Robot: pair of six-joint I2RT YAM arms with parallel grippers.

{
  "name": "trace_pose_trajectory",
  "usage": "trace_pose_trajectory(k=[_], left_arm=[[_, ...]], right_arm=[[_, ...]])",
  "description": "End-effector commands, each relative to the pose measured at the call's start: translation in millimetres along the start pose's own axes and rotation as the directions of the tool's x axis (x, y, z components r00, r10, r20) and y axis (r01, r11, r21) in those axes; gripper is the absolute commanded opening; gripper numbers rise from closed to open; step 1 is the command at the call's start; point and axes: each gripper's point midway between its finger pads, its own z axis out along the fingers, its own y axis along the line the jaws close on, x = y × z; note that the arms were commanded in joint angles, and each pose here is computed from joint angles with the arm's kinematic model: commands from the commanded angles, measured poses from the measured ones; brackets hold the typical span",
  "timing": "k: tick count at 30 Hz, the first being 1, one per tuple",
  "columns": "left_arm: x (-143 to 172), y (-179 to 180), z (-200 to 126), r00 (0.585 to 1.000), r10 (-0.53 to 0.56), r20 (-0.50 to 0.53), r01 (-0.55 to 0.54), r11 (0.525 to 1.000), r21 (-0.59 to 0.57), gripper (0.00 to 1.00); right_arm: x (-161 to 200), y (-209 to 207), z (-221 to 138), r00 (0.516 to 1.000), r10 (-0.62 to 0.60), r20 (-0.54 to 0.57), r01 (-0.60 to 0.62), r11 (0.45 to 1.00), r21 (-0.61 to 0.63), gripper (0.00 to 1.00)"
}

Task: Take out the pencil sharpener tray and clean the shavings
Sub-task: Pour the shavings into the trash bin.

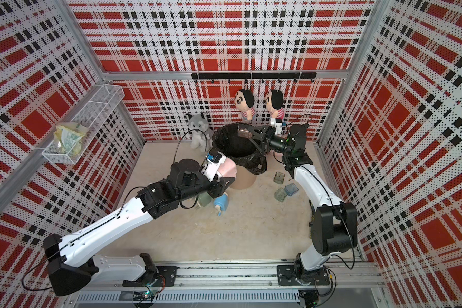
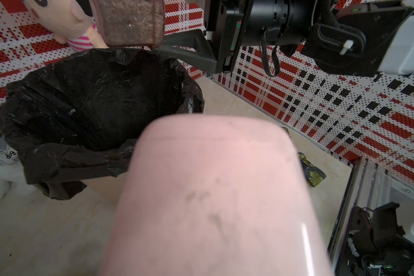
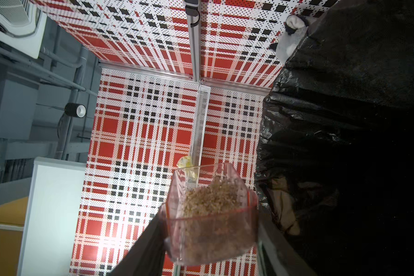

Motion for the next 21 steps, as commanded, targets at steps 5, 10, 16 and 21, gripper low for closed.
trace_pose_trajectory(k=[5, 10, 16, 21], left_arm=[[-13, -19, 10, 0.996, -0.038, 0.080, 0.035, 0.999, 0.040, 0.41], [-13, -28, 18, 0.996, -0.041, 0.076, 0.037, 0.998, 0.057, 0.42], [-12, -31, 23, 0.997, -0.039, 0.070, 0.035, 0.998, 0.049, 0.42], [-15, -31, 20, 0.996, -0.045, 0.078, 0.042, 0.998, 0.046, 0.42]], right_arm=[[-4, 1, -1, 0.979, 0.190, 0.069, -0.187, 0.981, -0.046, 0.48], [-4, -2, -3, 0.951, 0.284, 0.120, -0.279, 0.958, -0.060, 0.47], [-8, 19, -6, 0.935, 0.320, 0.151, -0.309, 0.947, -0.092, 0.48], [-4, 24, -6, 0.922, 0.345, 0.175, -0.330, 0.937, -0.113, 0.49]])
